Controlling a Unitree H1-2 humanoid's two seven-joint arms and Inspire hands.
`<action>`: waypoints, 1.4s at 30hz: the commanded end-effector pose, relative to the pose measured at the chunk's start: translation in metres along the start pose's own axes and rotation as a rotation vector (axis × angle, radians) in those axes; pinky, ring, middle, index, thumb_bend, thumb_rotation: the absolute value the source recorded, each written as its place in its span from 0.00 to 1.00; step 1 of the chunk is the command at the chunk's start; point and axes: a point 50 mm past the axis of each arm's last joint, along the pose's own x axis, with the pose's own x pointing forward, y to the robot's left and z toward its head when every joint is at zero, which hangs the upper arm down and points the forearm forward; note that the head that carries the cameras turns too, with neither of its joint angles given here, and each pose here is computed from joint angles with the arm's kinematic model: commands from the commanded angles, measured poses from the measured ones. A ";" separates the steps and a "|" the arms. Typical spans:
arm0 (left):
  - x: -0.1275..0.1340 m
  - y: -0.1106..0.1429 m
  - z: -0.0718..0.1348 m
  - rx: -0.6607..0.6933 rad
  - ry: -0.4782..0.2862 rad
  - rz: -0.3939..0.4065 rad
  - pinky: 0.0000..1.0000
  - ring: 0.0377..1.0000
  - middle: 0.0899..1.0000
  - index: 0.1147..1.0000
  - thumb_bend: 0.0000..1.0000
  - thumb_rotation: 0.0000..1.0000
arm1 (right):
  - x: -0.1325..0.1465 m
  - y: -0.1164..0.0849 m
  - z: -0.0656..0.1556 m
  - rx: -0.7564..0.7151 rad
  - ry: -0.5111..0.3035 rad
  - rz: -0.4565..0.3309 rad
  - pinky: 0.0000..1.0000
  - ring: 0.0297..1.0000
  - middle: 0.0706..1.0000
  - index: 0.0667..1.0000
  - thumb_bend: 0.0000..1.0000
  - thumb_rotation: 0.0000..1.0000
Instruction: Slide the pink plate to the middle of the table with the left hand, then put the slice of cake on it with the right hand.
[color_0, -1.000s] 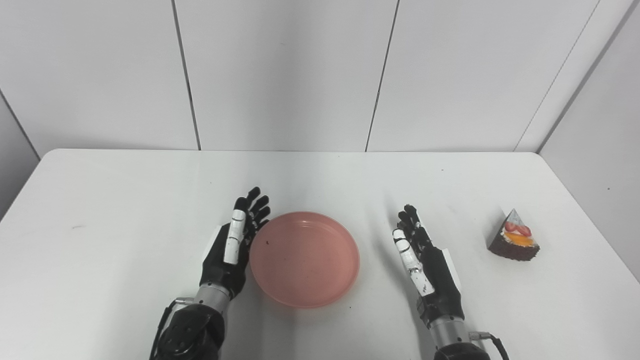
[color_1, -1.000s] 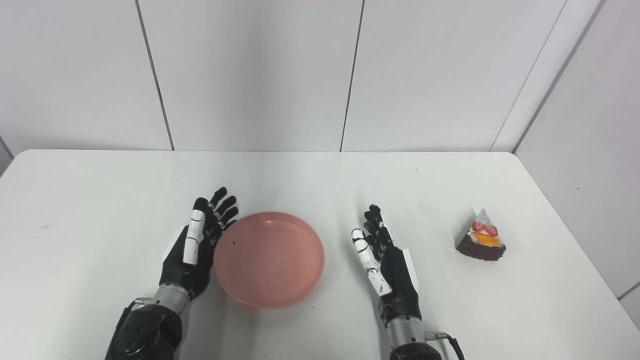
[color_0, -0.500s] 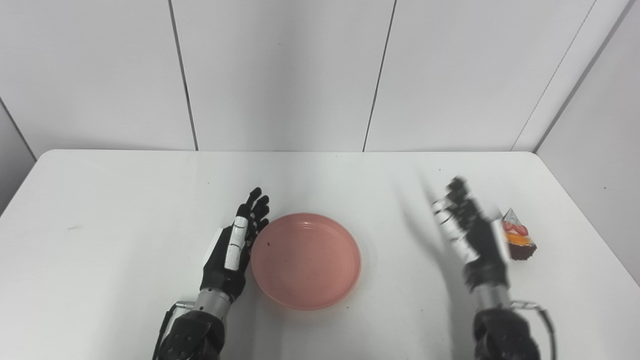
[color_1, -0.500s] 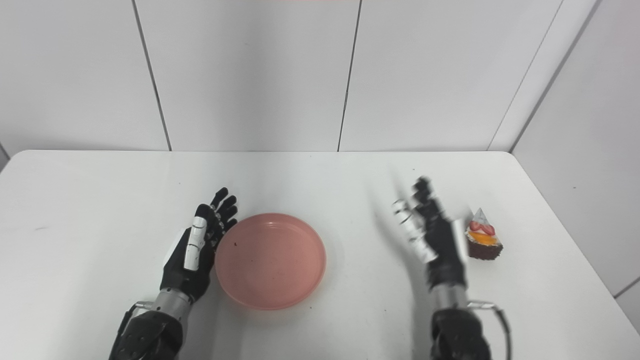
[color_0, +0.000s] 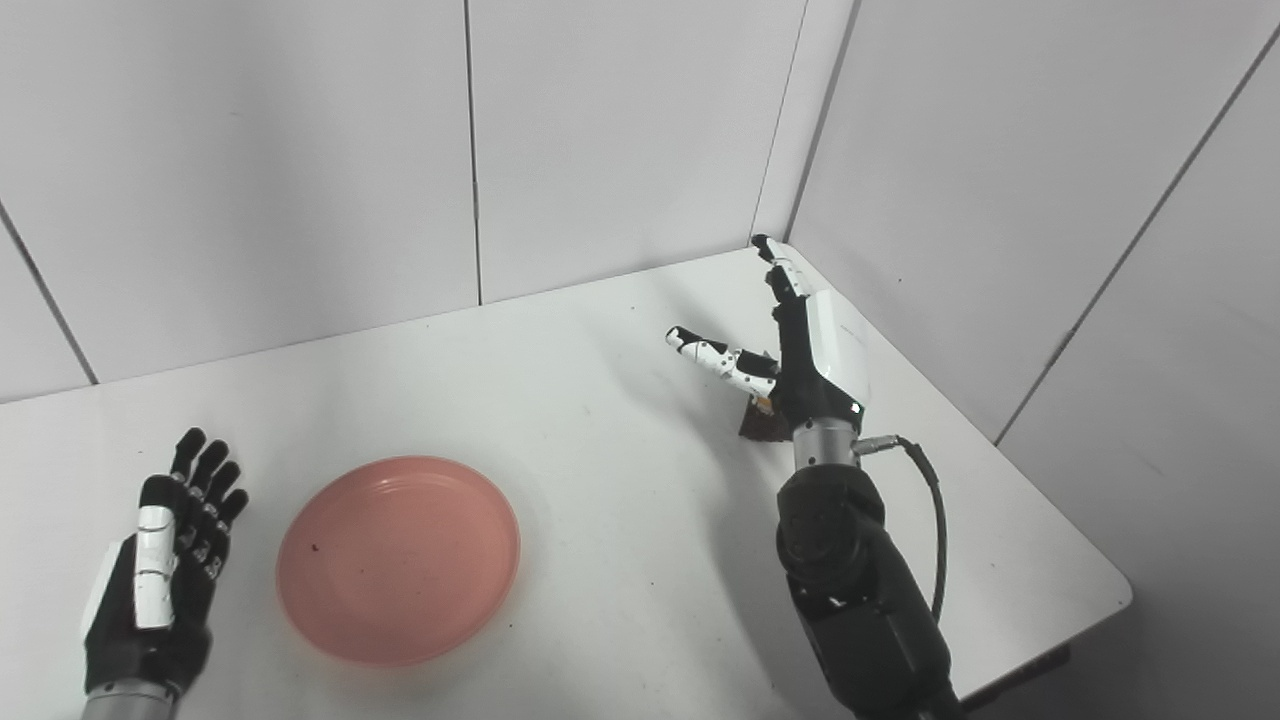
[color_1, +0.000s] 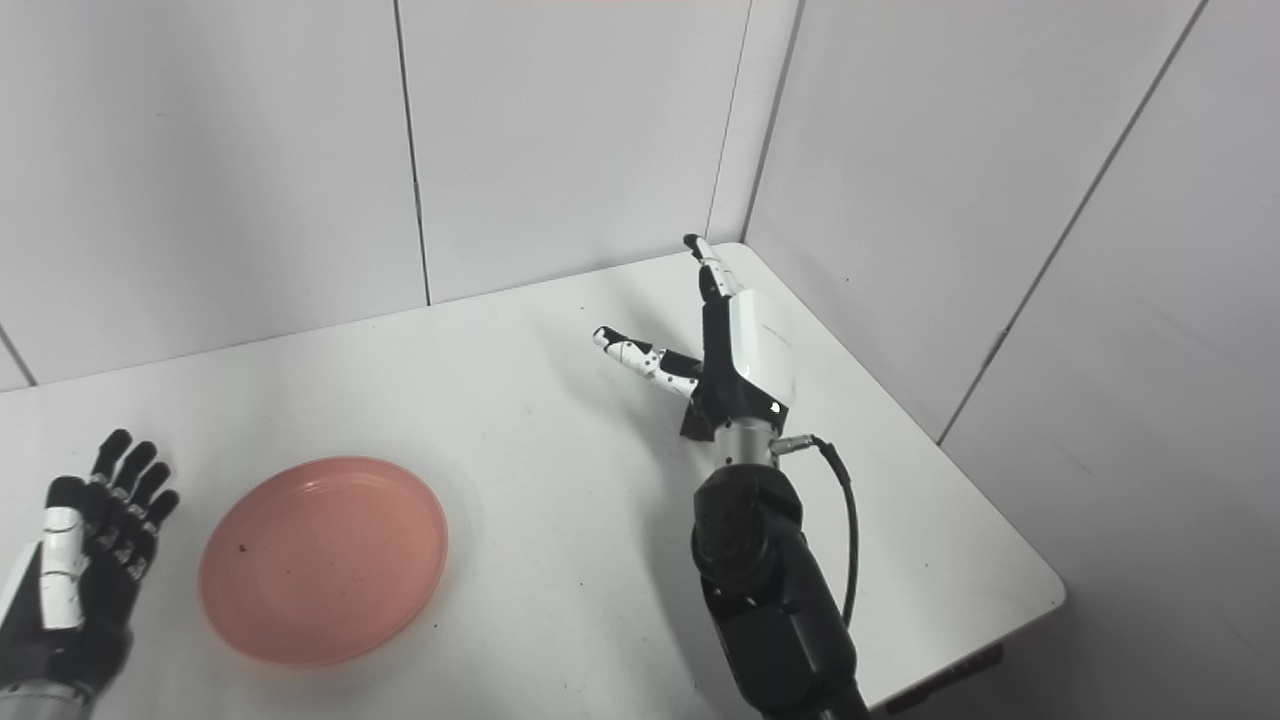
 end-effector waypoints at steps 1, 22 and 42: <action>-0.015 0.012 -0.016 -0.009 0.021 0.016 0.98 0.99 0.99 0.98 0.73 0.97 | 0.016 -0.015 0.003 -0.079 -0.011 -0.088 0.67 0.79 0.83 0.85 0.82 0.61; -0.017 0.014 -0.016 -0.009 0.014 -0.013 0.95 0.97 0.97 0.96 0.66 0.98 | 0.024 -0.006 -0.022 -0.294 0.169 0.156 0.69 0.81 0.86 0.87 0.96 0.68; -0.018 0.007 -0.012 0.010 0.007 -0.023 0.95 0.97 0.97 0.95 0.67 0.98 | 0.034 0.004 -0.053 -0.352 0.282 0.347 0.60 0.72 0.78 0.81 0.86 0.37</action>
